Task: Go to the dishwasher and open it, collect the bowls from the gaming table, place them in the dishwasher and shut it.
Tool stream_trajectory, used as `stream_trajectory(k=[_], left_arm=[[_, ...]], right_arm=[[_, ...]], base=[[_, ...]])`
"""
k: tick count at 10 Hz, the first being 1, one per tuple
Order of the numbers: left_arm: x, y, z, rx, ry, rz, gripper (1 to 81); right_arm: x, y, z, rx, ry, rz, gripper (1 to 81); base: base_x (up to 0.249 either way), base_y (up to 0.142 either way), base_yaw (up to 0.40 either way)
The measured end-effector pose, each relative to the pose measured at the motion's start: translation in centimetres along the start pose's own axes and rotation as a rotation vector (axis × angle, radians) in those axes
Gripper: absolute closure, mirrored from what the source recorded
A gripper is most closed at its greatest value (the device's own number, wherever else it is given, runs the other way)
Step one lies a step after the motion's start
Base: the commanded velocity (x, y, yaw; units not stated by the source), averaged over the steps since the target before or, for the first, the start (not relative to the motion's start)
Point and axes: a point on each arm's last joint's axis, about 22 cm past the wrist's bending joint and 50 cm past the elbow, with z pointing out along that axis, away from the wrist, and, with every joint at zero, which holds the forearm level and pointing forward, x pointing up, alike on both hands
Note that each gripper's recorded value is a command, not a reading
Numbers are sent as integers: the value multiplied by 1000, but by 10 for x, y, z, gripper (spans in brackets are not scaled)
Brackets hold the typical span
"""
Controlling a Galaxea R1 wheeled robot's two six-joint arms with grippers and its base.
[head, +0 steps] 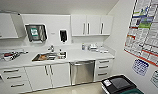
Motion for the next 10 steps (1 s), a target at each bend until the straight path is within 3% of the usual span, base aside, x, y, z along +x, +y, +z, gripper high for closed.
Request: stream_trajectory(k=[10], left_arm=[[0, -1, 0, 1, 1, 0, 10]], right_arm=[[-2, 1, 0, -1, -2, 1, 10]], base=[[102, 0, 0]])
